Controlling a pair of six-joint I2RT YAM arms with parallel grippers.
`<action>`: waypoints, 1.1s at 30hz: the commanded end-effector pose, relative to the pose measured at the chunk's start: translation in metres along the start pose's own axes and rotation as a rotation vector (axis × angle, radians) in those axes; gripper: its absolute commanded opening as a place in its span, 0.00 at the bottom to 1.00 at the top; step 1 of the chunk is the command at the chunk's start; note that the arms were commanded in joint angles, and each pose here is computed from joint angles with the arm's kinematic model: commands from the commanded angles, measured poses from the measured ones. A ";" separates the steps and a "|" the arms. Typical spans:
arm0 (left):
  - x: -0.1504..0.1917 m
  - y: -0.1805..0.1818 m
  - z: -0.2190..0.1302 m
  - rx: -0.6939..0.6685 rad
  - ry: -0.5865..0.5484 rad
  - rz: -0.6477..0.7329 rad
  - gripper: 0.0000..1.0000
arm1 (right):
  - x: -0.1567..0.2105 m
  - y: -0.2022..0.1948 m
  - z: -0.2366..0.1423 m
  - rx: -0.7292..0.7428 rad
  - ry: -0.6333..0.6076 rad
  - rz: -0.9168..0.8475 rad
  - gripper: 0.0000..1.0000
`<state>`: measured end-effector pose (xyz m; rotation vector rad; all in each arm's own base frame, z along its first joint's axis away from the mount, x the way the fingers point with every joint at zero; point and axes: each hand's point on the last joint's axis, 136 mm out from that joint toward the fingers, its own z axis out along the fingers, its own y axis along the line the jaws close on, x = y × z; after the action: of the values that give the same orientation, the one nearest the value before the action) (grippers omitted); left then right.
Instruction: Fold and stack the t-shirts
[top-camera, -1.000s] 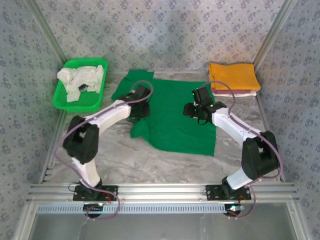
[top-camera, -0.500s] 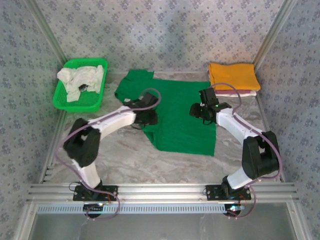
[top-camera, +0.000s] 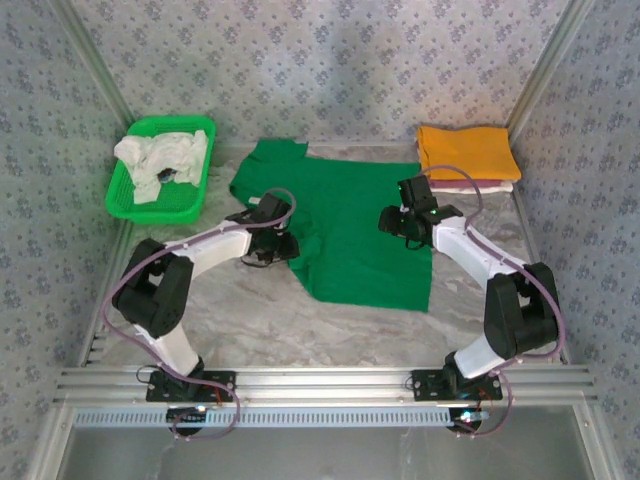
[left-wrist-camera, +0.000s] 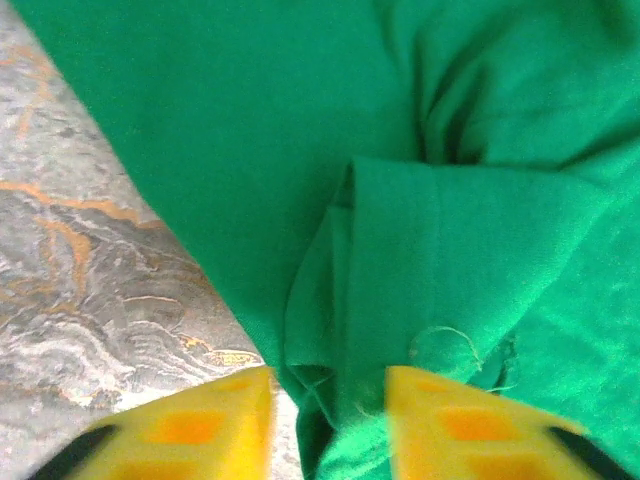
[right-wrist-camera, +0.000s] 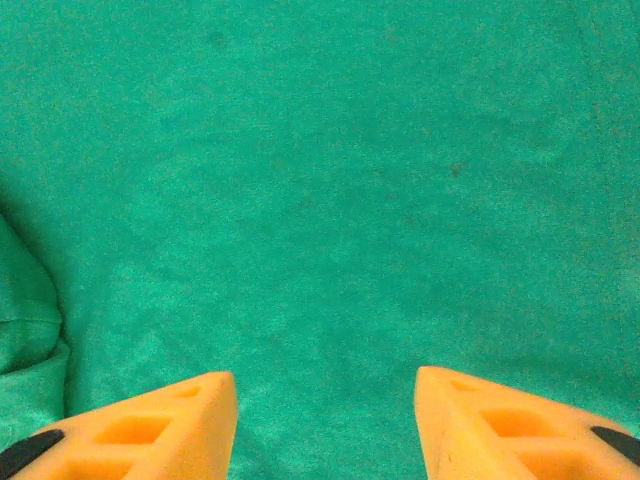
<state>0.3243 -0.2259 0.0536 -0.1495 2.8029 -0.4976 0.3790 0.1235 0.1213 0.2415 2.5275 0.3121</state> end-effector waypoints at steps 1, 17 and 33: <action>0.000 -0.009 -0.004 0.046 -0.013 -0.017 0.14 | -0.002 -0.003 -0.008 0.024 -0.022 0.003 0.53; 0.092 0.100 -0.098 -0.233 -0.044 -0.220 0.00 | 0.007 -0.017 0.013 0.056 0.035 0.026 0.53; 0.054 0.087 -0.179 -0.191 -0.354 -0.151 0.43 | 0.011 -0.033 0.021 0.098 0.099 0.042 0.54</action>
<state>0.1836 -0.1013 0.1330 -0.4845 2.6615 -0.2269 0.3799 0.1010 0.0852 0.3191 2.6198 0.2319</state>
